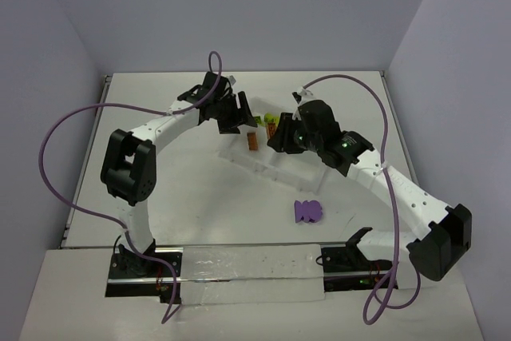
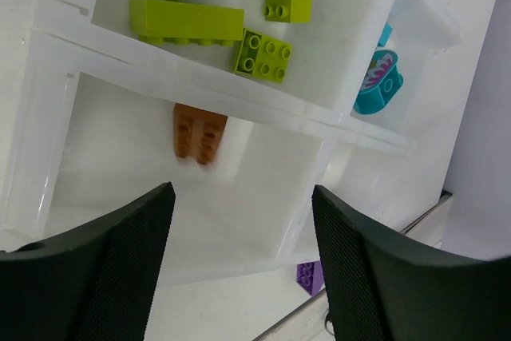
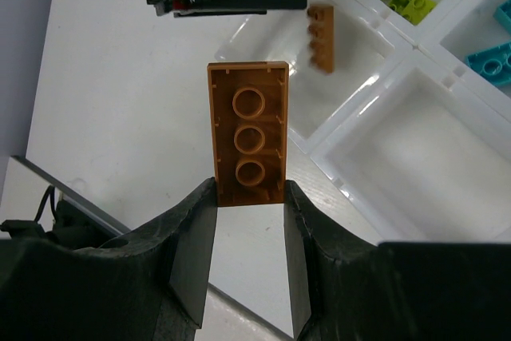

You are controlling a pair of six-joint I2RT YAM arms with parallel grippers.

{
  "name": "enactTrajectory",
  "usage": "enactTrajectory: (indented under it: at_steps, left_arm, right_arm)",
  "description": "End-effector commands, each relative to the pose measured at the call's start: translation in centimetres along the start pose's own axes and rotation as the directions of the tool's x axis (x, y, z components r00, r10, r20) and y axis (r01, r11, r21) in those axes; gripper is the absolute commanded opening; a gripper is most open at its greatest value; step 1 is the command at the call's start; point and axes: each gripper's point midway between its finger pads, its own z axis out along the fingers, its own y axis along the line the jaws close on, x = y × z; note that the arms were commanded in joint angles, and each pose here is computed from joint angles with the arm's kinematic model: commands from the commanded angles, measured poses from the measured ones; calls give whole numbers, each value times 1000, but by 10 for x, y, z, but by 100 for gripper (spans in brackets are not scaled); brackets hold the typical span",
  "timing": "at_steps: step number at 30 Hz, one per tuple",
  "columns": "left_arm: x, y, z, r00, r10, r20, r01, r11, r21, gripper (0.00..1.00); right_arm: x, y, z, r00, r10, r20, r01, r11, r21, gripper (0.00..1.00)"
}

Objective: Sort the legos into containers by color

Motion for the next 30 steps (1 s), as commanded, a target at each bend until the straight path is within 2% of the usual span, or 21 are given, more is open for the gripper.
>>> enactTrajectory:
  at_steps: [1, 5, 10, 12, 14, 18, 21, 25, 29, 30]
  left_arm:
    - [-13, -19, -16, 998, 65, 13, -66, 997, 32, 84]
    - [-16, -22, -33, 996, 87, 23, -87, 996, 8, 86]
    - [-41, -22, -89, 984, 96, 150, -90, 995, -45, 85]
    - [-41, -16, -110, 992, 32, 124, -38, 998, 53, 85]
    - [-45, 4, -129, 991, -36, 129, 28, 997, 68, 84]
    - [-52, 41, -162, 970, -57, 238, 74, 995, -63, 86]
    - [-45, 52, -176, 963, -59, 262, 94, 988, -120, 87]
    - [-33, 54, -182, 970, -75, 231, 110, 984, -141, 88]
    - [-30, 56, -193, 960, -62, 274, 107, 983, -151, 89]
    - [-30, 54, -195, 960, -53, 274, 95, 985, -142, 89]
  right_arm:
    - [-26, 13, 1, 998, -35, 47, 36, 999, -25, 0]
    - [-32, 17, 1, 998, -39, 52, 40, 999, -29, 0]
    - [-28, 16, 14, 999, -45, 13, 45, 999, -18, 0]
    - [-24, 16, 19, 999, -49, -21, 48, 999, -12, 0]
    - [-26, 18, 21, 998, -54, -37, 54, 998, -10, 0]
    - [-21, 14, 35, 995, -58, -84, 59, 998, 13, 0]
    - [-24, 18, 47, 996, -52, -72, 53, 999, 9, 1]
    - [-18, 15, 66, 993, -53, -108, 56, 998, 27, 6]
    - [-8, 15, 81, 989, -49, -141, 53, 998, 22, 13]
    - [-6, 14, 83, 988, -50, -145, 55, 998, 29, 18]
